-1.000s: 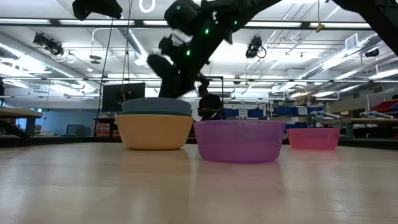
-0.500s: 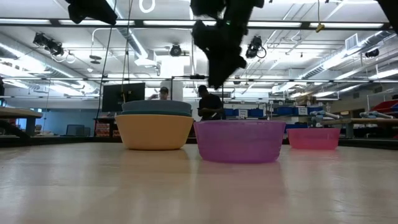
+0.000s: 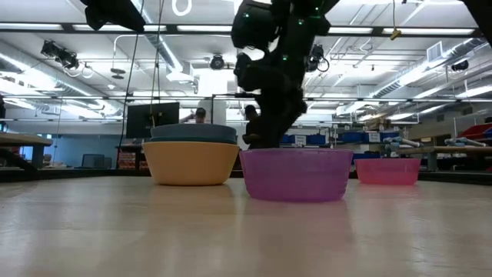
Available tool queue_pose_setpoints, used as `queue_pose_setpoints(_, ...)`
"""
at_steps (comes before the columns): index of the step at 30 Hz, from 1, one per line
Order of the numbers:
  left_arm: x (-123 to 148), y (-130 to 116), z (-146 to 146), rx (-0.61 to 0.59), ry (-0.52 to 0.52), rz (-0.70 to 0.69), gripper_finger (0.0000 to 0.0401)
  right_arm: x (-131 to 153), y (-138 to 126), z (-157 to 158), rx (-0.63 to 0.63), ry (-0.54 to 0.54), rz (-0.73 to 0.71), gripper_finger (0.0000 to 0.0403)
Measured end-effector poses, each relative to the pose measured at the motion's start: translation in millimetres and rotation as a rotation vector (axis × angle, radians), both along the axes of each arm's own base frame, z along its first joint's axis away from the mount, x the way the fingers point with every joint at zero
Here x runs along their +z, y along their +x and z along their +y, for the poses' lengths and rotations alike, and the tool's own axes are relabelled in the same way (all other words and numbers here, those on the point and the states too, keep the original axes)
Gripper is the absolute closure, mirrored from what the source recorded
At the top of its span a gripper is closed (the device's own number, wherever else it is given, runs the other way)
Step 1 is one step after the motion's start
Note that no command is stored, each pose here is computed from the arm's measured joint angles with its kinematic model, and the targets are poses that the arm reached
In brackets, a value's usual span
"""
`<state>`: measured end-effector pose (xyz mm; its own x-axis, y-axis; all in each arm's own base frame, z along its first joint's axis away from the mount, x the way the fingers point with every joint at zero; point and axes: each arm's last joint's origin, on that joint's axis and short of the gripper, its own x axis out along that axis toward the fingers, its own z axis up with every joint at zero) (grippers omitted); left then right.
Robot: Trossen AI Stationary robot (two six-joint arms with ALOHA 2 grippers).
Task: Nest bowls inside each other
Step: Stack the light green bowl on top of the blue bowl
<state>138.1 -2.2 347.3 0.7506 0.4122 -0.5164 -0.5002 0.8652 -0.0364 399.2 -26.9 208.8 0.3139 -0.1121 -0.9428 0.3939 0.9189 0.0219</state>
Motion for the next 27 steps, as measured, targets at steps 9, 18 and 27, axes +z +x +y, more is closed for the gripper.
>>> queue_pose_setpoints(9,-0.2,0.6,-0.1,0.000,0.000,0.002,0.0298,-35.1,1.8,-2.6,-0.006,-0.078,0.021,0.0241)
queue_pose_setpoints(18,0.3,1.1,-0.1,0.000,-0.001,-0.006,0.0298,-55.6,-5.8,-8.9,0.013,-0.103,0.031,0.0283)
queue_pose_setpoints(27,1.2,1.6,-0.1,0.003,0.002,-0.016,0.0298,-41.4,-14.3,-6.6,0.094,-0.094,0.058,0.0399)
